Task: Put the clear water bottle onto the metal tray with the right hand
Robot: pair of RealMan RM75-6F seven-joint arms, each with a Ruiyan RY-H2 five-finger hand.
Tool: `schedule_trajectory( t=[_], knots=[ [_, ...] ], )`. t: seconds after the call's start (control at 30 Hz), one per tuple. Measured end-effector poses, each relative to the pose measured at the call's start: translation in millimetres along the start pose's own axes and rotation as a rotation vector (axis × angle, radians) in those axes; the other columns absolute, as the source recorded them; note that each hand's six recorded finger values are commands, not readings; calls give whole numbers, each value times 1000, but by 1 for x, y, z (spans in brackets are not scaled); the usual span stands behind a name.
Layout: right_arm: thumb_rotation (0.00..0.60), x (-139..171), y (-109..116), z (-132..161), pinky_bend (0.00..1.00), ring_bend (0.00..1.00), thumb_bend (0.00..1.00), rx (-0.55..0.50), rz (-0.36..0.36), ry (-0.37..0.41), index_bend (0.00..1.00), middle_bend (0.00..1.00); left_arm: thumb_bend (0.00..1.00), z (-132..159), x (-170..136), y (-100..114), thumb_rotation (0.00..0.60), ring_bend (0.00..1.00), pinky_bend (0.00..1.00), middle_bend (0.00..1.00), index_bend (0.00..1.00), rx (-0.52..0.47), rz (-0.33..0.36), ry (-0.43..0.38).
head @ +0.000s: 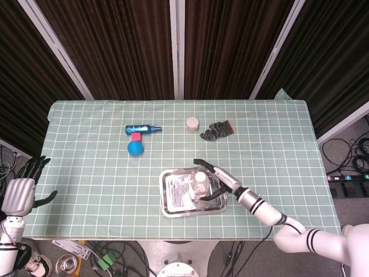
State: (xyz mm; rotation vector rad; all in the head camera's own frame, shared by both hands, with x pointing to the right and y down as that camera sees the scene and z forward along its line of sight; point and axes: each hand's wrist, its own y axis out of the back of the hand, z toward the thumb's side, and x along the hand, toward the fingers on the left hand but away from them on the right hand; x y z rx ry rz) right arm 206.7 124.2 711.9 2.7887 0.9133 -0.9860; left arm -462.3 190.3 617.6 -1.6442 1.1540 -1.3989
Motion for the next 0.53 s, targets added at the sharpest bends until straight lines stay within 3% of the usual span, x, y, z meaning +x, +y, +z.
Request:
schedule_trajectory(
  t=[0.23, 0.37, 0.53],
  knots=[
    [600, 79, 69, -7, 0, 0, 0, 244, -33, -168, 0, 52, 234, 6, -2, 0, 600, 87, 190, 180, 163, 5, -7, -7],
    [600, 127, 107, -14, 0, 0, 0, 486, -145, -259, 0, 61, 234, 10, -2, 0, 600, 87, 190, 180, 162, 13, -13, -10],
    [600, 164, 121, -24, 0, 0, 0, 782, -327, -327, 0, 59, 234, 13, -3, -2, 600, 87, 190, 180, 162, 13, -18, -13]
  ],
)
